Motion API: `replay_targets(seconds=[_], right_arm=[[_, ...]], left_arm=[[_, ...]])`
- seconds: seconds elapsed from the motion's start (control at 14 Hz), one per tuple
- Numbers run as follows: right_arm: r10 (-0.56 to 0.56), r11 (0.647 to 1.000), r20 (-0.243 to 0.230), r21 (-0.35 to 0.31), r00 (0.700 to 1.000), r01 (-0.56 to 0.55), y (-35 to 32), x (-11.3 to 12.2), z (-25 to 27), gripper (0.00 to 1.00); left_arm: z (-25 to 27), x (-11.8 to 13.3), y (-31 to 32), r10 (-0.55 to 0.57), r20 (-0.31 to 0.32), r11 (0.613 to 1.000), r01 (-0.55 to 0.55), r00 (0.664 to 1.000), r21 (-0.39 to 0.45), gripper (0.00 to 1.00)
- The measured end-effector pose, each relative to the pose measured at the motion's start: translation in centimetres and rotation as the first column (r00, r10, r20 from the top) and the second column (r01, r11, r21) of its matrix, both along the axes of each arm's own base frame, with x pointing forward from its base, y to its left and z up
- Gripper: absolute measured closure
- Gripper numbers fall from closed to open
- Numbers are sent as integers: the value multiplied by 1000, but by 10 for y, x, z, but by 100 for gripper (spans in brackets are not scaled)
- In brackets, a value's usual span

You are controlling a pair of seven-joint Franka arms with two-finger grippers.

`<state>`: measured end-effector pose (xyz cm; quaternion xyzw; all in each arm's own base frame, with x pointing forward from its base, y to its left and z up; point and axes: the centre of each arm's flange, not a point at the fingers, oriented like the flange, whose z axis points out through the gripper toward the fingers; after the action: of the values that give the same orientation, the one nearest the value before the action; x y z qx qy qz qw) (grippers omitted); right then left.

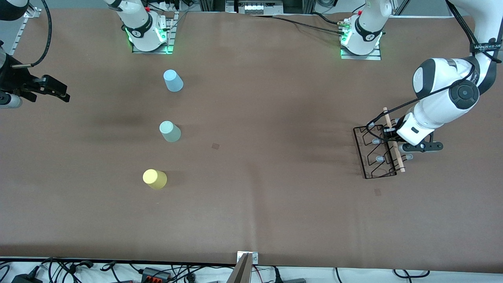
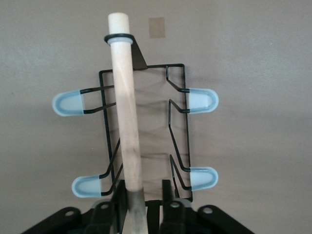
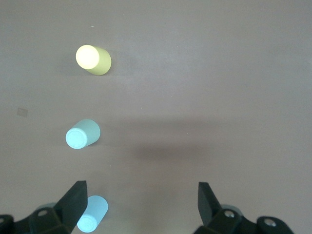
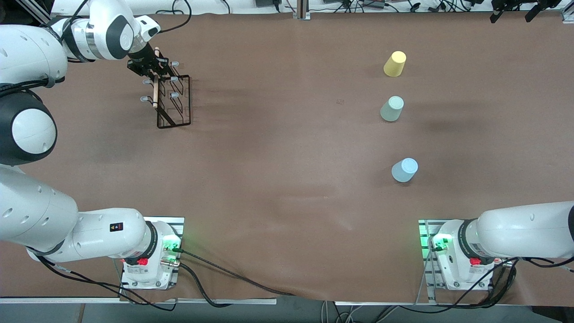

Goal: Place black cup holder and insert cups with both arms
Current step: 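Lower the left gripper and grasp the rack's wooden dowel, then carry the rack toward the table middle while the right gripper reaches the blue cup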

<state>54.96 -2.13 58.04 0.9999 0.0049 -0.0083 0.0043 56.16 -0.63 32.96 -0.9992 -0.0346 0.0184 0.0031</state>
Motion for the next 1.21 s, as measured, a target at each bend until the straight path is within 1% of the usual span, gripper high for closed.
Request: replay_targets(seconds=[0.07, 0.14, 0.43, 0.64, 0.86, 1.07, 1.21], right_arm=[[0, 1000, 0, 0, 1000, 0, 0, 0, 0, 0], [1, 1000, 0, 0, 1000, -1, 0, 0, 0, 0], [1, 1000, -1, 0, 1000, -1, 1, 0, -1, 0], [5, 1000, -11, 1, 1000, -5, 3, 2, -6, 0], [15, 1000, -48, 2, 999, -15, 8, 10, -26, 0], [38, 999, -116, 5, 993, -38, 21, 23, -65, 0], [55, 998, -163, 7, 985, -55, 32, 31, -93, 0]], left_arm=[[0, 0, 1, 4, 1, 1000, -4, 1000, 0, 81], [0, 0, 2, 5, 0, 1000, -5, 1000, 0, 84], [4, 0, -13, -21, -2, 1000, 21, 1000, 0, 84], [31, 7, -60, -76, -33, 997, 76, 997, -4, 84], [70, 6, -143, -105, -33, 994, 104, 994, -30, 84], [89, -9, -235, -171, -19, 985, 170, 985, -38, 84], [92, -20, -294, -156, -8, 987, 155, 988, -48, 84]])
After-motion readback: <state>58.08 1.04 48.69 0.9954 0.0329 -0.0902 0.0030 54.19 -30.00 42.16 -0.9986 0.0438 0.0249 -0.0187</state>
